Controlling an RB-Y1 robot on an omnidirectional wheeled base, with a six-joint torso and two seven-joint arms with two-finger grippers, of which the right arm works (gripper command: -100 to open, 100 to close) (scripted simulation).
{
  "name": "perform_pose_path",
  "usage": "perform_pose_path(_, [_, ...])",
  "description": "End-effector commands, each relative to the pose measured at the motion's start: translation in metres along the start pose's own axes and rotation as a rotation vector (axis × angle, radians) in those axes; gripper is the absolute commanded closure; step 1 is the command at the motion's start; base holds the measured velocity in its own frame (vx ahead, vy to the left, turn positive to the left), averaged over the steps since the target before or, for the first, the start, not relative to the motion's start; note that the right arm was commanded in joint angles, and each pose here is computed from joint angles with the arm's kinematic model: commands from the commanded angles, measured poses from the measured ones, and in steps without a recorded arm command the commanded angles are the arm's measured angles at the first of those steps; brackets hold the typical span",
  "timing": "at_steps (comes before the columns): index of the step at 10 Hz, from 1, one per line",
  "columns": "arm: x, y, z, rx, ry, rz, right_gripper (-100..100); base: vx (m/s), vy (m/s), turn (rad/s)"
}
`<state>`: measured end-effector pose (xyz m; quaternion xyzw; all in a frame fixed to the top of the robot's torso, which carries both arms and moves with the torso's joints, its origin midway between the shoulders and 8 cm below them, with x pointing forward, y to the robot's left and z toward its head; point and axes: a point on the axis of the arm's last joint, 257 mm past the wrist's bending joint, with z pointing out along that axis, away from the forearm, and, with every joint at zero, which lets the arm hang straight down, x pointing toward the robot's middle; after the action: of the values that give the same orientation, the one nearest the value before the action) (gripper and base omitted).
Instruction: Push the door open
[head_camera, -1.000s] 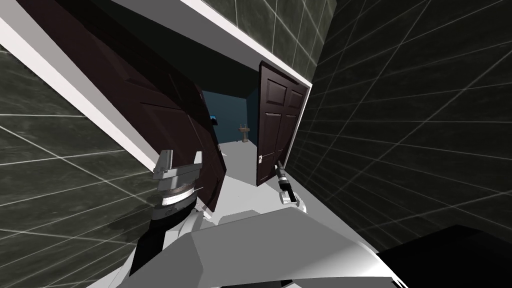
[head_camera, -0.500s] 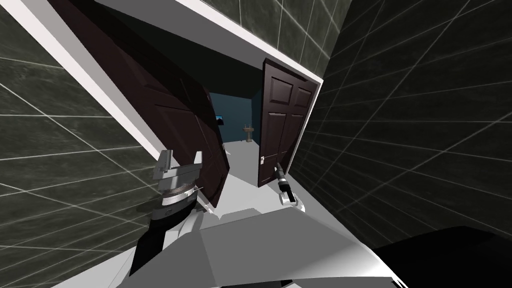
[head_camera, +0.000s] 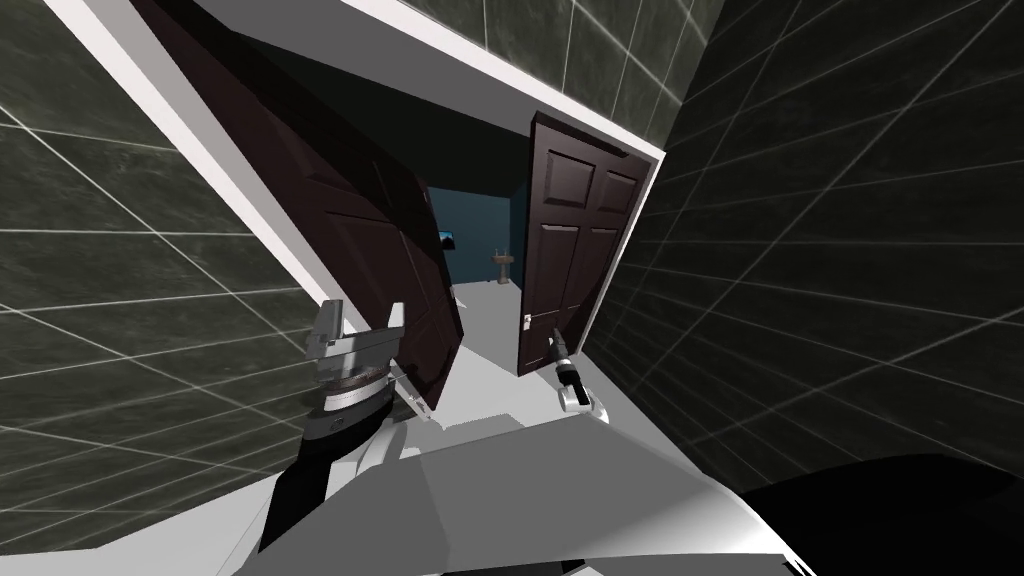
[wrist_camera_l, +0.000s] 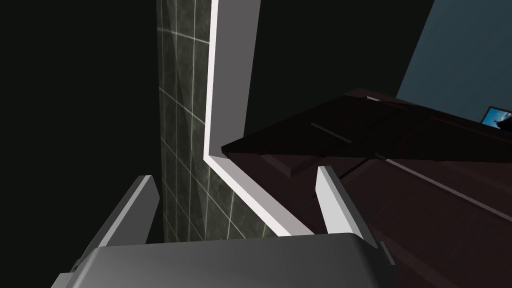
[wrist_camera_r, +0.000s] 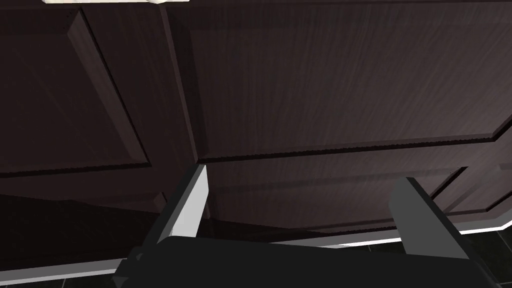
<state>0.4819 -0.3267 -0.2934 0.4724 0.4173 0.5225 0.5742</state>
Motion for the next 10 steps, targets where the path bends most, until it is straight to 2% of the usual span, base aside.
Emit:
perform_pose_path(1, [-0.002,-0.005,-0.0008,0.009,-0.001,0.0,-100,0.008,-0.045,0.066])
perform_pose_path(5, [-0.008,-0.032,-0.0037,0.061,-0.011,-0.003,-100,0.011,-0.071,0.197])
perform_pose_path(7, [-0.011,-0.043,-0.0076,0.086,-0.015,-0.005,-100,0.003,-0.058,0.094])
perform_pose_path(10, [-0.016,-0.061,-0.0124,0.125,-0.023,-0.009,-100,0.004,-0.073,0.21])
